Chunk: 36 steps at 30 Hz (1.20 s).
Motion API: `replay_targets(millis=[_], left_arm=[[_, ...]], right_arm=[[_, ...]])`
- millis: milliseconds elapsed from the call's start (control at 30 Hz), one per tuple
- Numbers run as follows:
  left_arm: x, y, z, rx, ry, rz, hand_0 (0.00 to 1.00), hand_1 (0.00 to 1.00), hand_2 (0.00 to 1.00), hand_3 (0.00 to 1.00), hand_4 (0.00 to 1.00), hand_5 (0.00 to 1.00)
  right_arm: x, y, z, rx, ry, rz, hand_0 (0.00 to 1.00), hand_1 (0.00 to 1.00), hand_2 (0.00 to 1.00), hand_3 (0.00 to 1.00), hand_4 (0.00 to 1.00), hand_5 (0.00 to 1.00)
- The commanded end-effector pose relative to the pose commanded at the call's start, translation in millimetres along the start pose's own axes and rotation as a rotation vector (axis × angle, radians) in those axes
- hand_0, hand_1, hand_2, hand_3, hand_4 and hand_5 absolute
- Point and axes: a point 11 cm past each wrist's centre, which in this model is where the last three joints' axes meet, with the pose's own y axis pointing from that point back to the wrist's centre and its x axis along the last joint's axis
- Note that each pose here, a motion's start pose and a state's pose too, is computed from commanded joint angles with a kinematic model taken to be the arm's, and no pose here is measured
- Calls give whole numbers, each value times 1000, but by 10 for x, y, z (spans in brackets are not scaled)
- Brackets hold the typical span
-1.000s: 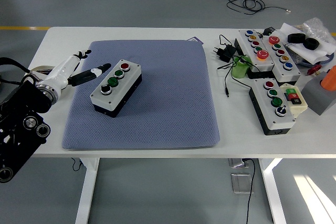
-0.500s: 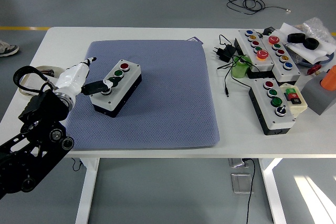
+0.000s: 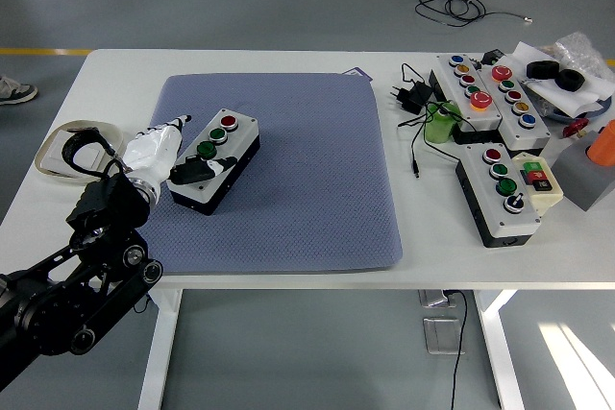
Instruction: Pick up the button,place it on the desk,press the button,press the button
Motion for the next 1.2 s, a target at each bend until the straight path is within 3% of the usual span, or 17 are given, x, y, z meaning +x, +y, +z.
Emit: replay_targets(millis=[333, 367, 533, 567, 733, 767, 933, 967, 1133, 1200], left_arm=[[-27, -76, 5, 16, -55, -2, 901, 998, 998, 998, 998, 692], [-29, -92, -5, 22, -64, -3, 875, 989, 998, 998, 998, 575], [-45, -147, -42, 43, -100, -5, 875, 989, 998, 998, 998, 575], [-51, -159, -46, 48, -105, -8, 835, 975, 998, 998, 998, 485], [-60, -200, -49, 60, -124, -11, 835, 975, 998, 998, 998, 485], [-60, -208, -53, 63, -128, -11, 781, 937, 998, 998, 998, 454], [-77, -240, -65, 72, -165, -17, 781, 937, 998, 998, 998, 454], [-79, -241, -65, 73, -168, -16, 707, 881, 960, 998, 998, 423], [-107, -256, -70, 76, -207, -26, 707, 881, 960, 998, 998, 423], [-109, -257, -67, 75, -217, -27, 665, 851, 951, 998, 998, 407]], right_arm=[[-7, 4, -27, 6, 1, -1, 787, 797, 817, 751, 412, 479], [-5, 4, -27, 6, 1, -1, 787, 797, 817, 751, 412, 479], [1, 3, -35, 8, 0, 1, 787, 797, 817, 751, 412, 479], [2, 3, -36, 9, 0, 1, 787, 797, 817, 751, 412, 479], [3, 3, -39, 10, 0, 2, 787, 797, 817, 751, 412, 479], [4, 3, -40, 10, 0, 2, 787, 797, 817, 751, 412, 479], [10, 1, -30, 9, -1, 4, 787, 797, 817, 751, 412, 479], [11, 1, -29, 9, -1, 4, 787, 797, 817, 751, 412, 479], [16, -2, -7, 5, 1, 6, 787, 797, 817, 751, 412, 479], [19, -4, 3, 3, 1, 6, 787, 797, 817, 751, 412, 479]])
